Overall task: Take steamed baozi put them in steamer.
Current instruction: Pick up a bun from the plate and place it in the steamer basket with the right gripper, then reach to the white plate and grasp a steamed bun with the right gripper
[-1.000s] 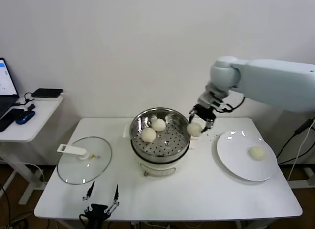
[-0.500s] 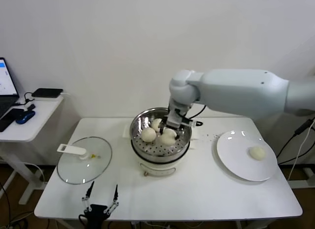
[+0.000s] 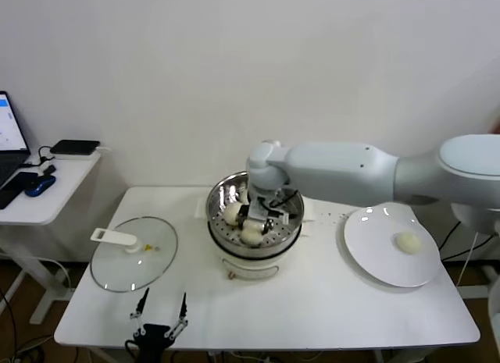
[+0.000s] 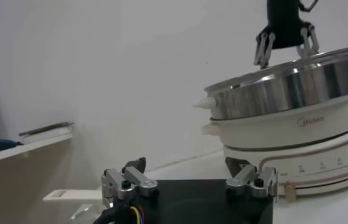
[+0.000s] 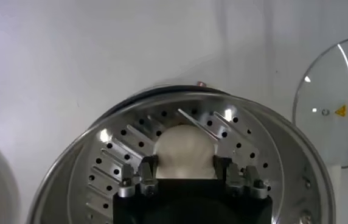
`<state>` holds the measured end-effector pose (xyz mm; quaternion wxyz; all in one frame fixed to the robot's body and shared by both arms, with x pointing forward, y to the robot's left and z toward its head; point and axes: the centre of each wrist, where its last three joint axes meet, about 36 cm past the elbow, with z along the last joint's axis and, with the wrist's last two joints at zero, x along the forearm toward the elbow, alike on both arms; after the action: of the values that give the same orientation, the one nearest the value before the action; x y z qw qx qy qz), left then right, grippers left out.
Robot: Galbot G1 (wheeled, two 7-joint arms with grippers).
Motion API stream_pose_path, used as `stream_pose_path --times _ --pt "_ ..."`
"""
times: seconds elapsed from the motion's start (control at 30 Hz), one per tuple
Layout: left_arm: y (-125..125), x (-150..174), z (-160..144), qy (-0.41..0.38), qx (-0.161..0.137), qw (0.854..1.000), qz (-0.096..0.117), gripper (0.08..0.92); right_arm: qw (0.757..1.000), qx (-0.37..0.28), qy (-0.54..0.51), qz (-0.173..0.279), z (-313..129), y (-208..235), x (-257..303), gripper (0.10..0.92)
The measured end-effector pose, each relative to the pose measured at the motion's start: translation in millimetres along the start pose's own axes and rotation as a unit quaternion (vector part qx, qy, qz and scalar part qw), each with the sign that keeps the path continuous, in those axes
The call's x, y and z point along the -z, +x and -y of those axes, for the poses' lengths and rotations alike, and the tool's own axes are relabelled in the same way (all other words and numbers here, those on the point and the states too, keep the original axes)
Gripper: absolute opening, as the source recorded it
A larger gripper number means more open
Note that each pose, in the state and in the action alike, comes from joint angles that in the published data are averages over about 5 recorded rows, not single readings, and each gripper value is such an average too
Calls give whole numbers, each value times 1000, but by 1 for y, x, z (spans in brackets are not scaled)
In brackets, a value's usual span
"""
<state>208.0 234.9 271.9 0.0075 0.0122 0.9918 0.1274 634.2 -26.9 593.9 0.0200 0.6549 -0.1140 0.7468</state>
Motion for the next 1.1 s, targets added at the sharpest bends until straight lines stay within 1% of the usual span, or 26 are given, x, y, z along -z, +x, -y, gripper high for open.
stream_pose_path --times 0.1,0.23,0.33,0.5,0.63,0.73,0.83,0.97,1.1 --pt "-1 0 0 0 0 1000 0 823 1000 -2 1 3 0 -4 -2 656" --pt "0 1 -1 0 0 1000 0 823 1000 -4 -2 8 -1 -1 -5 759" --pt "1 2 -1 -1 -1 1000 0 823 1000 -3 -10 10 -5 11 -12 810" --pt "2 4 0 -1 -4 1000 -1 823 999 2 -37 8 -19 46 -36 822" --pt "3 5 1 -3 -8 1000 0 823 997 12 -81 2 -40 81 -59 823" --pt "4 6 0 -4 -10 1000 1 823 992 23 -128 -5 -64 104 -75 823" --pt "4 7 0 -5 -10 1000 2 823 982 35 -185 -19 -97 119 -88 823" --pt "5 7 0 -5 -11 1000 3 823 961 50 -270 -37 -152 125 -104 823" --pt "6 6 1 -5 -12 1000 1 823 935 59 -346 -47 -211 121 -115 823"
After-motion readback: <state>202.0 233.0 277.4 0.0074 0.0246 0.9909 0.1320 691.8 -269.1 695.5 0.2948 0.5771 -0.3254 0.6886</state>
